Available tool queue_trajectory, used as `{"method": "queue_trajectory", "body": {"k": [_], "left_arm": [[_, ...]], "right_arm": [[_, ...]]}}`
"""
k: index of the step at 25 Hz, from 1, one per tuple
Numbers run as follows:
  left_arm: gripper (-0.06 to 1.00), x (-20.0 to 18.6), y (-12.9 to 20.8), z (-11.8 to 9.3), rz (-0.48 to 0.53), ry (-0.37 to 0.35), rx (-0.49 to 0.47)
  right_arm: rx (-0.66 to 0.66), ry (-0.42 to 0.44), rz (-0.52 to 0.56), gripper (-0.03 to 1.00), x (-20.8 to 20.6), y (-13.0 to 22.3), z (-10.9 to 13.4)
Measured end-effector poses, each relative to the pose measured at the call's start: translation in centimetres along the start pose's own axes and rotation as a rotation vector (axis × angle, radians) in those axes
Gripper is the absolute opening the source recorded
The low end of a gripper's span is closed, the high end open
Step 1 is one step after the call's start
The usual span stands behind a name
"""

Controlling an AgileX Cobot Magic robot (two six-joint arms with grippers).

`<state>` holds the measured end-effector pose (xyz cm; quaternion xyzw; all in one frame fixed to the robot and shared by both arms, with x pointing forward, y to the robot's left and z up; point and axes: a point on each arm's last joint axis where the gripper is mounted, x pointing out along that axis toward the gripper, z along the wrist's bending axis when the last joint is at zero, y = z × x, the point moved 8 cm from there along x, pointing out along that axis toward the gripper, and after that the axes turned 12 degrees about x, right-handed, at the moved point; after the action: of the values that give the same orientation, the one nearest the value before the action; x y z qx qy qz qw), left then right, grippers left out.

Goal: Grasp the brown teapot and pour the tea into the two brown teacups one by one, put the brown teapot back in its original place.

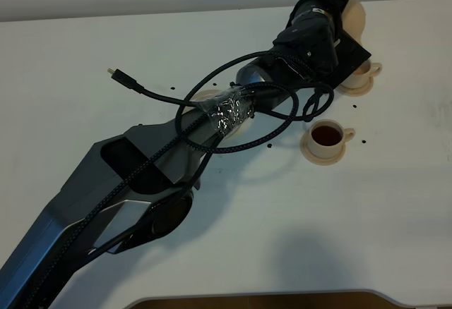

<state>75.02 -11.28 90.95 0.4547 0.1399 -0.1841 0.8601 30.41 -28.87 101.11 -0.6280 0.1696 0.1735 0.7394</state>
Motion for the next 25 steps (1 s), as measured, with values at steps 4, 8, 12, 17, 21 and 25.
{"method": "queue_trajectory", "body": {"k": [4, 8, 12, 17, 21, 25], "left_arm": [[0.13, 0.0, 0.02, 0.02, 0.001, -0.001, 0.049], [0.13, 0.0, 0.08, 0.11, 0.005, -0.006, 0.071], [0.13, -0.01, 0.4, 0.31, 0.024, -0.017, 0.101], [0.13, -0.02, 0.55, 0.55, 0.034, -0.03, 0.12], [0.13, -0.02, 0.68, 0.69, 0.043, -0.038, 0.135], [0.13, 0.03, 0.88, 0.83, 0.064, -0.047, 0.171]], "right_arm": [[0.0, 0.0, 0.0, 0.44, 0.0, 0.0, 0.0], [0.0, 0.0, 0.0, 0.44, 0.0, 0.0, 0.0], [0.0, 0.0, 0.0, 0.44, 0.0, 0.0, 0.0], [0.0, 0.0, 0.0, 0.44, 0.0, 0.0, 0.0], [0.0, 0.0, 0.0, 0.44, 0.0, 0.0, 0.0], [0.0, 0.0, 0.0, 0.44, 0.0, 0.0, 0.0]]}}
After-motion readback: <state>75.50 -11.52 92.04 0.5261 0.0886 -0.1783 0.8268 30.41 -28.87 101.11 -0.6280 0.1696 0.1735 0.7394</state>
